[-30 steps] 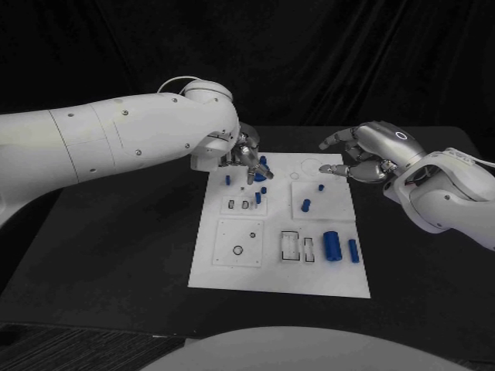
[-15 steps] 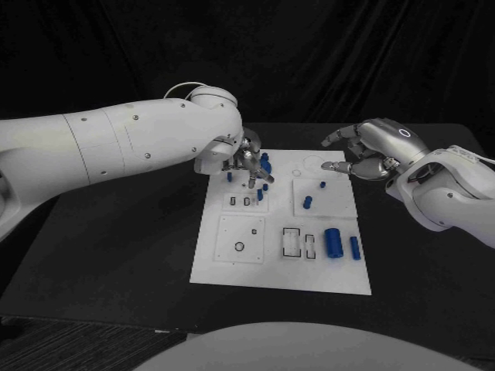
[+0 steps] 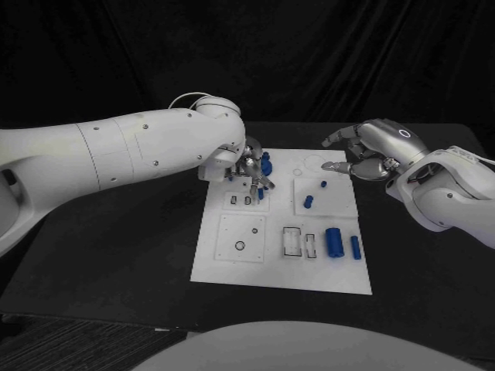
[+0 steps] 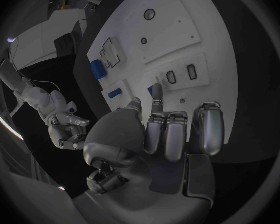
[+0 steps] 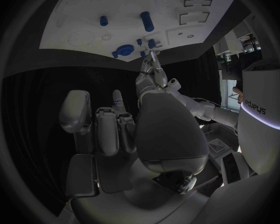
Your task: Assemble the parts on the task board
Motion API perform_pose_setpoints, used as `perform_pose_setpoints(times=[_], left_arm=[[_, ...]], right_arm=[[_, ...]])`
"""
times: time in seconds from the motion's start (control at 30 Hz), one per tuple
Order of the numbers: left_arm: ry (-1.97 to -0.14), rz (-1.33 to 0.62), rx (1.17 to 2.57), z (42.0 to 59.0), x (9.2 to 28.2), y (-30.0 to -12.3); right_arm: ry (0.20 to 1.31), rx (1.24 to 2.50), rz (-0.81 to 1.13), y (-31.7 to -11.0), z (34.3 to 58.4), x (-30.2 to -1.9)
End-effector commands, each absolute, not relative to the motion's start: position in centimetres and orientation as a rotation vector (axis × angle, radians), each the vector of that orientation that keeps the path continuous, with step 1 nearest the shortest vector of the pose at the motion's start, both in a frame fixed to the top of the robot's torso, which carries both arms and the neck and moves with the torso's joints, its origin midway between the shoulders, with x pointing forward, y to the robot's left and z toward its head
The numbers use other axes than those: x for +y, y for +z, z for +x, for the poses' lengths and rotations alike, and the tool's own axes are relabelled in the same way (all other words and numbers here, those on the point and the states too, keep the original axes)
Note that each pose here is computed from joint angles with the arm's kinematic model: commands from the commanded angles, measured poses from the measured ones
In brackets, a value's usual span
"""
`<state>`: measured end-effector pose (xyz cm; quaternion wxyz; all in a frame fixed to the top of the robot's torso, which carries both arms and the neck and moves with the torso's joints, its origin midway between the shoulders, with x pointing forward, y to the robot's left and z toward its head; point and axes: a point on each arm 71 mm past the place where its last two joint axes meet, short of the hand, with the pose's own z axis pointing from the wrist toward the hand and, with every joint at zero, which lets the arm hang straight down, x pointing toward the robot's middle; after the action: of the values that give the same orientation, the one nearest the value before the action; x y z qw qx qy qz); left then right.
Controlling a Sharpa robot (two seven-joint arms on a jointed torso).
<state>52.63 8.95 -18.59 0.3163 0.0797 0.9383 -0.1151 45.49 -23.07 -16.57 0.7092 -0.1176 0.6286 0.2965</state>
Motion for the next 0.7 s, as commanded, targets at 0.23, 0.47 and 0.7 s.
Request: perform_pose_setpoints(times=[0.23,0.47,0.7], left_arm=[[-0.336,0.208,2.473,52.50,8.59,-19.22],[-0.345,0.197,2.466,52.63,8.56,-19.39],[-0.344,0.189,2.467,52.76,8.60,-19.63]], right_arm=[[0.649,1.402,-0.257,-16.86,45.47,-23.09],[0.648,1.404,-0.256,-16.92,45.45,-23.13],[0.648,1.406,-0.256,-16.97,45.46,-23.09]])
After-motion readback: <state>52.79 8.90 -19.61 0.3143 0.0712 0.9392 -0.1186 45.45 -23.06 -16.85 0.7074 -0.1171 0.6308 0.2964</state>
